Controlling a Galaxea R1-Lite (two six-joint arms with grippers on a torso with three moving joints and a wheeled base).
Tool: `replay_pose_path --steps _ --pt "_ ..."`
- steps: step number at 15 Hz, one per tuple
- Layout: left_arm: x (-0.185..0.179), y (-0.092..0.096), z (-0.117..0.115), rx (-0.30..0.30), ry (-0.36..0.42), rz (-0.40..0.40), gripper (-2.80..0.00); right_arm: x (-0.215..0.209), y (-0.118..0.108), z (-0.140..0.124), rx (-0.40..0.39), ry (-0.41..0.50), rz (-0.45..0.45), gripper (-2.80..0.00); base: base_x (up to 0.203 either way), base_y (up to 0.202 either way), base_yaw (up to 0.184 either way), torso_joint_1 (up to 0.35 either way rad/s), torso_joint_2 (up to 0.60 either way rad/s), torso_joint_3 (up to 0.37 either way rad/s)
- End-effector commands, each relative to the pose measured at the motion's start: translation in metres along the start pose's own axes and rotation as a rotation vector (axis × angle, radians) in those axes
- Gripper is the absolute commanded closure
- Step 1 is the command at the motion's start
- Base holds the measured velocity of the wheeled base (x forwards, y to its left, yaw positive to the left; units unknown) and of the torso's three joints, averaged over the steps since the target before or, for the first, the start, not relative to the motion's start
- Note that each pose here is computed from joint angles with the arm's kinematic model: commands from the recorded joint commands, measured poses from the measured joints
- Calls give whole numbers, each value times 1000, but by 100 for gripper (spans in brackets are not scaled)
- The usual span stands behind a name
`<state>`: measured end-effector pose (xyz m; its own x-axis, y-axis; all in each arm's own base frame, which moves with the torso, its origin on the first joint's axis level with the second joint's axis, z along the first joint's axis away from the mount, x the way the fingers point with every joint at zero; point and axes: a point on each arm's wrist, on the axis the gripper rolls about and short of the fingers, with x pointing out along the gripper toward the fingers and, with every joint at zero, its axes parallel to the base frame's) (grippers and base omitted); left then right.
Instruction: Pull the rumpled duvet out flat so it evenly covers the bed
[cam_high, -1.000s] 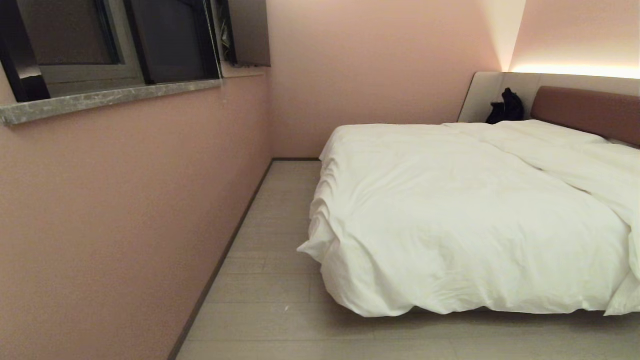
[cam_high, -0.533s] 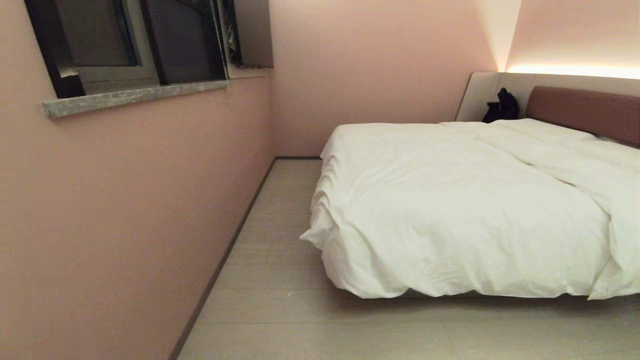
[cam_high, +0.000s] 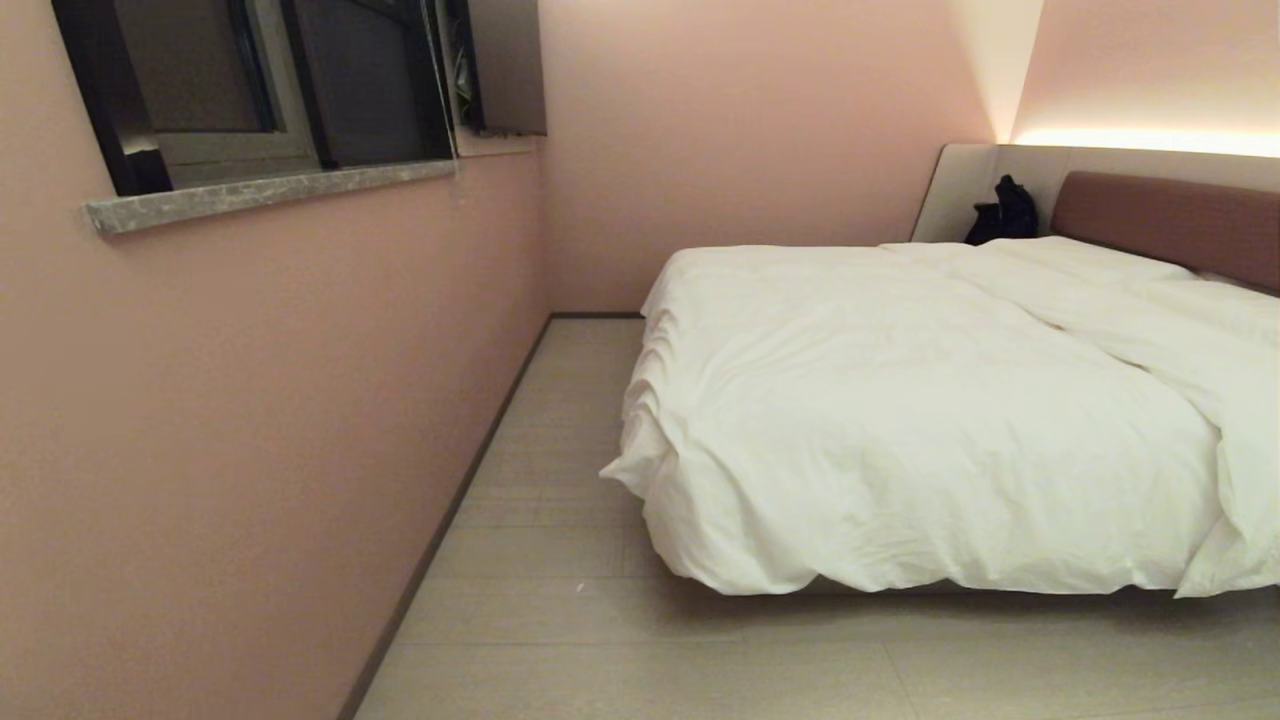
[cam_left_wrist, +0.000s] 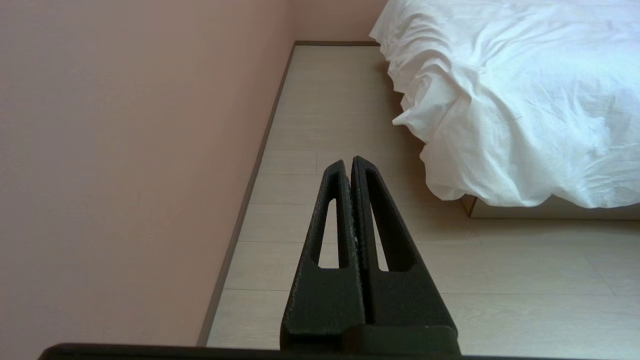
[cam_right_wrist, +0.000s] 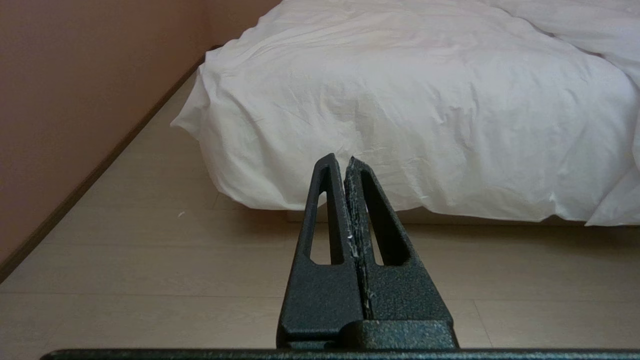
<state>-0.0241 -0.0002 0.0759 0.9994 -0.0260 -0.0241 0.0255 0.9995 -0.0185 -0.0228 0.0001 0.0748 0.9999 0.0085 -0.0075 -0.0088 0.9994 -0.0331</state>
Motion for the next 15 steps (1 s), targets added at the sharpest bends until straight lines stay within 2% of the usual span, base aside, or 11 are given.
replay_pose_path --steps 1,15 --pt "0 0 0 0 0 0 0 0 0 0 -1 0 1 0 0 0 0 0 0 0" --pt "0 0 0 -1 2 0 0 0 0 0 -1 2 2 0 0 0 0 0 0 0"
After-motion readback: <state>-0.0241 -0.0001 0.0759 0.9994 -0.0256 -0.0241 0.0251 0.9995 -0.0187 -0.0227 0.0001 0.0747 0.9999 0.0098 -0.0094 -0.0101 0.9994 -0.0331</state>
